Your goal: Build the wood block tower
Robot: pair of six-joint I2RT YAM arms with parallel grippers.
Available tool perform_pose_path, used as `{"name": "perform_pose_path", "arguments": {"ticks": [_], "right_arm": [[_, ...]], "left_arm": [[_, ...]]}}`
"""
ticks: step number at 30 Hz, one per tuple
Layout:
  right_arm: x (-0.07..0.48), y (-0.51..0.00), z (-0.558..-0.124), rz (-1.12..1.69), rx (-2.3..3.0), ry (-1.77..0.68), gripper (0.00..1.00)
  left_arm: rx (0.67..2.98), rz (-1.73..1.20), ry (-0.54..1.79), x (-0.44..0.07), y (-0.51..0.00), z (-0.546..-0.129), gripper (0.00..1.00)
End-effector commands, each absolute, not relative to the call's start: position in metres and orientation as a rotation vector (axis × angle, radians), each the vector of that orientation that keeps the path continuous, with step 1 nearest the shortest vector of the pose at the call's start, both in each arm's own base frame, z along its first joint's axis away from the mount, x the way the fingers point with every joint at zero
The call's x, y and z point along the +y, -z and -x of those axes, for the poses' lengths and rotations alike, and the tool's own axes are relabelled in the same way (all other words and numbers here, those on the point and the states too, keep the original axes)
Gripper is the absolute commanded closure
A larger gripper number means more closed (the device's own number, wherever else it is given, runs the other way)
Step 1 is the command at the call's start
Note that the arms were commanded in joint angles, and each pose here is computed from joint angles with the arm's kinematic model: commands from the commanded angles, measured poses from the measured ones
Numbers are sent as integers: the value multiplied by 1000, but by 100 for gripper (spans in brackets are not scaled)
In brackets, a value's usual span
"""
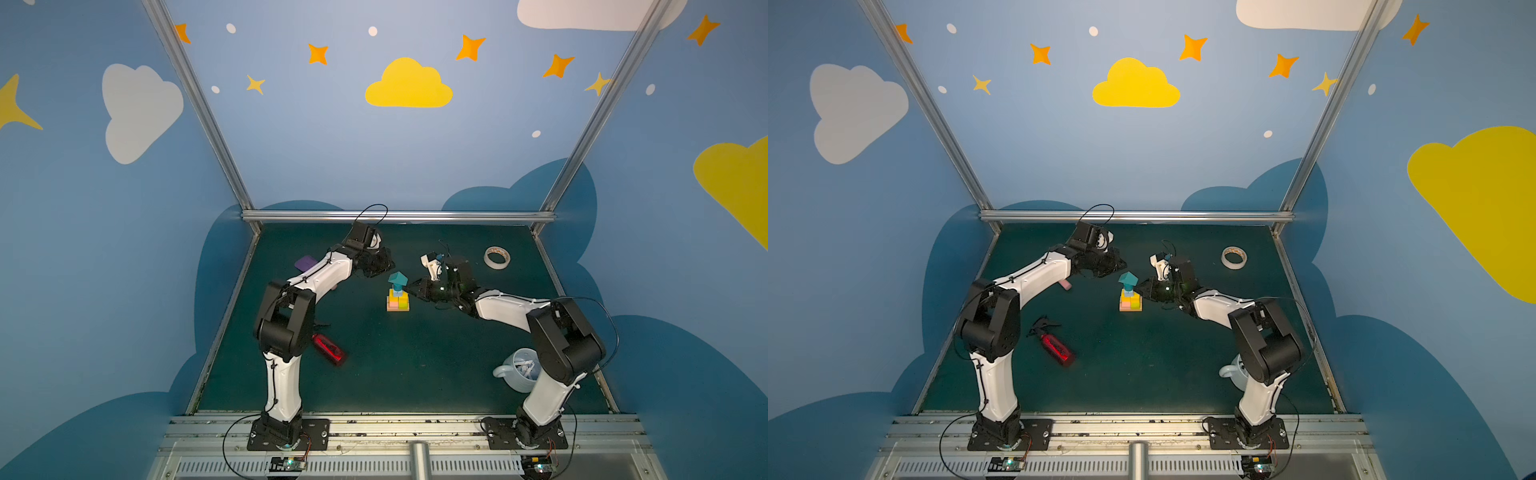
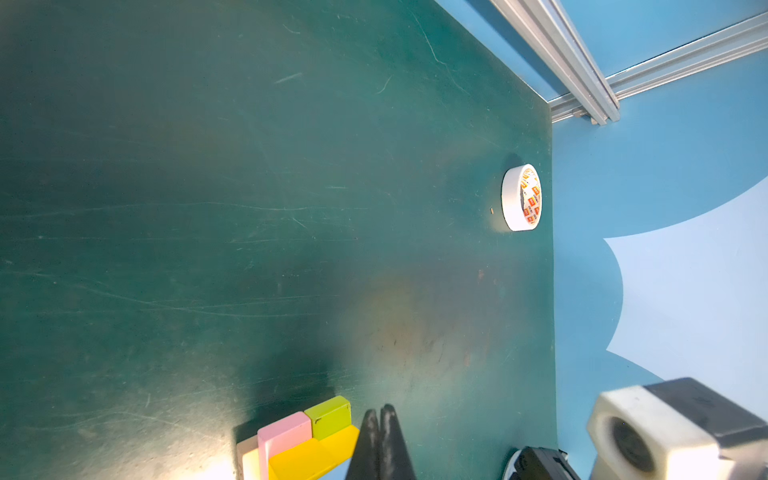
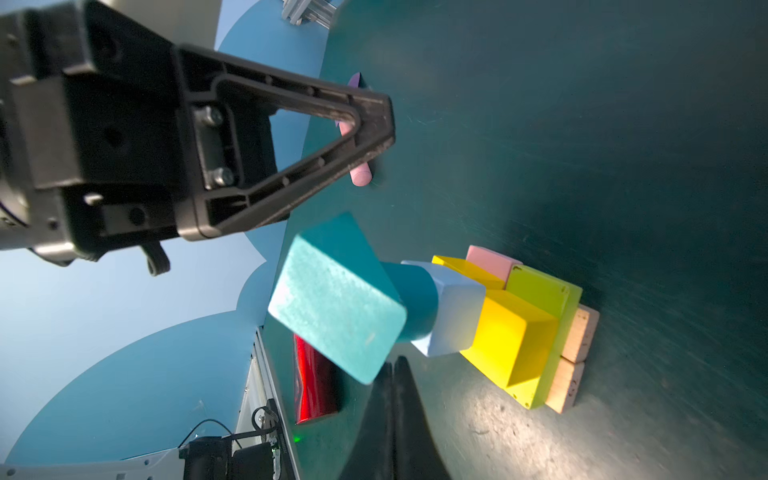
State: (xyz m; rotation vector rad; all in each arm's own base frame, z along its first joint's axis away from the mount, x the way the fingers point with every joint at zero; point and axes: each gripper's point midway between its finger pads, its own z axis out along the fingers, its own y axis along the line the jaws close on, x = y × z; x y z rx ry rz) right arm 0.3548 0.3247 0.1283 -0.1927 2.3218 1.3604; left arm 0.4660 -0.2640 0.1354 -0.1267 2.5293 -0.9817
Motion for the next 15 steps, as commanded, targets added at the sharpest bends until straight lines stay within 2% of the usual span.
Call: {"name": "perform_pose_path", "arguments": {"ticks": [1, 15], "right_arm": [[327, -135, -362, 202, 2295, -1370, 100], [320, -129, -363, 179, 2308, -1357, 100]], "left_arm": [[2496, 90, 989, -264, -152, -463, 96], [2499, 102, 976, -262, -151, -461, 96]]}}
